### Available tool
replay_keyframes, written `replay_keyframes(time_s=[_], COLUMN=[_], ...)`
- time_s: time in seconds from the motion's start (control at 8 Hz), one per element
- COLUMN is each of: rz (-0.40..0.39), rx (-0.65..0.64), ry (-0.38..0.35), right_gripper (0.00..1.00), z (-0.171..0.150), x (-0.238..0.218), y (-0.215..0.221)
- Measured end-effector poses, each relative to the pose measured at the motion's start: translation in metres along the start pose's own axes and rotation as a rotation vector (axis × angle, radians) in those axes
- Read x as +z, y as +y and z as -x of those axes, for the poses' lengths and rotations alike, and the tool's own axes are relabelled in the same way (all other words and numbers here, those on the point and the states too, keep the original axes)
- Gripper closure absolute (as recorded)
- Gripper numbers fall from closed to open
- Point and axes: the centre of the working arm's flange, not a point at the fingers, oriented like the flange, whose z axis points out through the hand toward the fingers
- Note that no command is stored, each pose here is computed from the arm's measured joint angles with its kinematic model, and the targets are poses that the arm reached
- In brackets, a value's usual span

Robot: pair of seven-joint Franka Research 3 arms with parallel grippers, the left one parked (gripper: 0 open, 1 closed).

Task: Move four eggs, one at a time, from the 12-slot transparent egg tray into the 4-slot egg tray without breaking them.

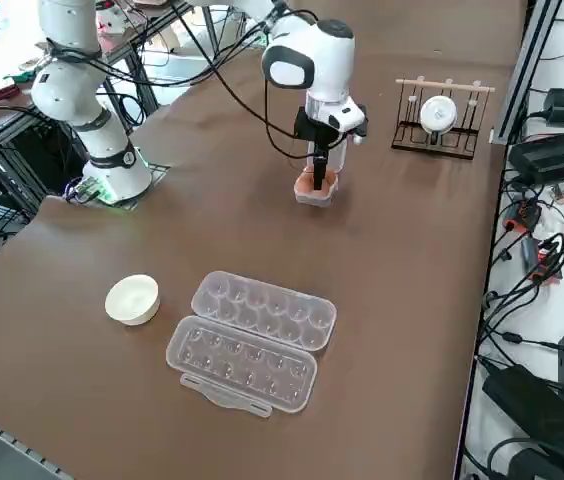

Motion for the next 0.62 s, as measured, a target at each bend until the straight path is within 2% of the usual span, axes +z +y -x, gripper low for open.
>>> replay_keyframes(time_s=[0.62], rz=[0.003], rx=[0.007], ry=[0.022], right_gripper=[0.00], z=[-0.0049], x=[-0.0098], y=[0.0052])
